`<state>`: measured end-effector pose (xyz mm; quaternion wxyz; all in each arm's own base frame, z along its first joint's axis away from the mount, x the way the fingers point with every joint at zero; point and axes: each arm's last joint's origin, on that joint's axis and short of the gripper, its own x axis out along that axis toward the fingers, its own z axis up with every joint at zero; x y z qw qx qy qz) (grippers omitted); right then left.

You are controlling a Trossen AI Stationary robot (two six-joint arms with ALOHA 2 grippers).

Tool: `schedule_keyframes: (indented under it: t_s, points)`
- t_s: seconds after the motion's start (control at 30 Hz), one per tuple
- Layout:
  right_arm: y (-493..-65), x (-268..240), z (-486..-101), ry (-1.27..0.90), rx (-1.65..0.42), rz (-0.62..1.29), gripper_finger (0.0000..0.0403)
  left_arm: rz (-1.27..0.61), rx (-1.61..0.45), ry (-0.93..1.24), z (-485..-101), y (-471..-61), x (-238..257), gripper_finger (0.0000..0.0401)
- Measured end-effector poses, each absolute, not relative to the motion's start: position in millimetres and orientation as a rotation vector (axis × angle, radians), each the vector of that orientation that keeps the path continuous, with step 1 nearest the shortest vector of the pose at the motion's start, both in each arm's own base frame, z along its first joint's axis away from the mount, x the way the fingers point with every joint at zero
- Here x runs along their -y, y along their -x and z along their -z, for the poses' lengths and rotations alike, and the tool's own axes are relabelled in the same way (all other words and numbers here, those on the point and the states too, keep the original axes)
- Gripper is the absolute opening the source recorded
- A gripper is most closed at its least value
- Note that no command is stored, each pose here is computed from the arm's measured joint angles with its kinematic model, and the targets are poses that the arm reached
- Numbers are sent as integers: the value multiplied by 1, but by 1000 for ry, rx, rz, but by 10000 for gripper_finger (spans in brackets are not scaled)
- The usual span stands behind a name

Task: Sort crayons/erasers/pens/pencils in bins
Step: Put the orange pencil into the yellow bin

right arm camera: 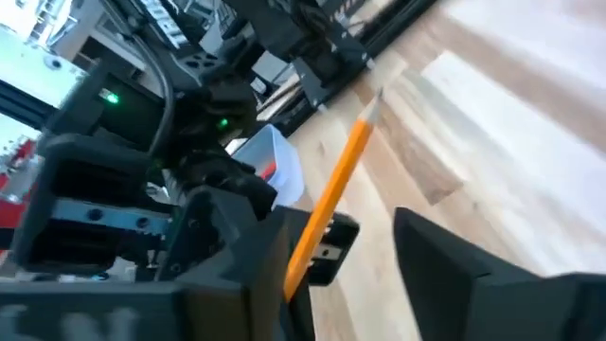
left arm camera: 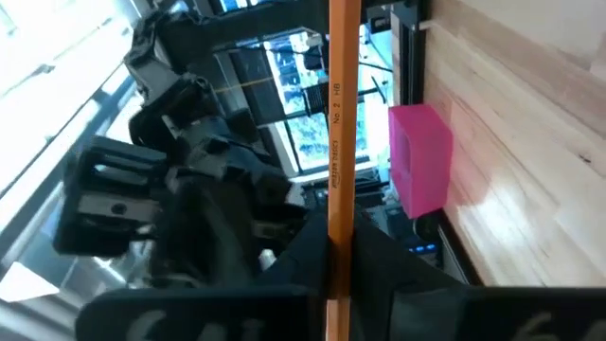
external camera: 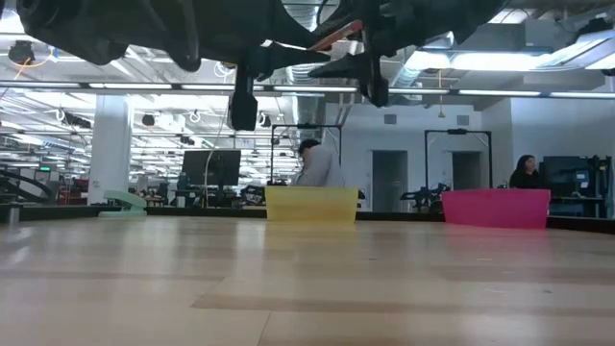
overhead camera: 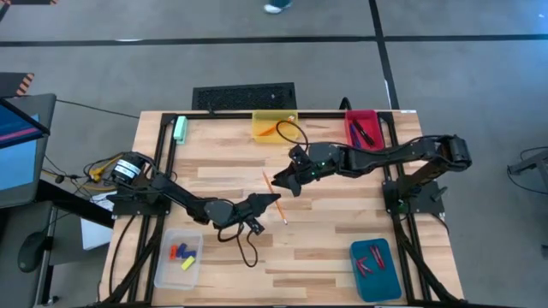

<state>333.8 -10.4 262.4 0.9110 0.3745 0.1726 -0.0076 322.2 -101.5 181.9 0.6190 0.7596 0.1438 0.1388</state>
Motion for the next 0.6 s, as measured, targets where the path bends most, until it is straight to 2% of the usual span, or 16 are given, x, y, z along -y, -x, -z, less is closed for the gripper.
schedule_keyframes:
  t_s: [0.13, 0.27, 0.4, 0.6]
  points:
    - [-325, 17, -276, -684, -323, 14, 246, -345, -331, -1672, -182, -321, 102, 13]
    - [-308, 21, -294, -567, -304, 13, 257, -393, -300, -1471, -184, -321, 101, 13]
    - [-284, 18, -309, -468, -325, 67, 225, -453, -287, -1297, -188, -319, 86, 9]
    - [-249, -3, -320, -273, -404, 212, 131, -607, -353, -991, -203, -317, 35, 10]
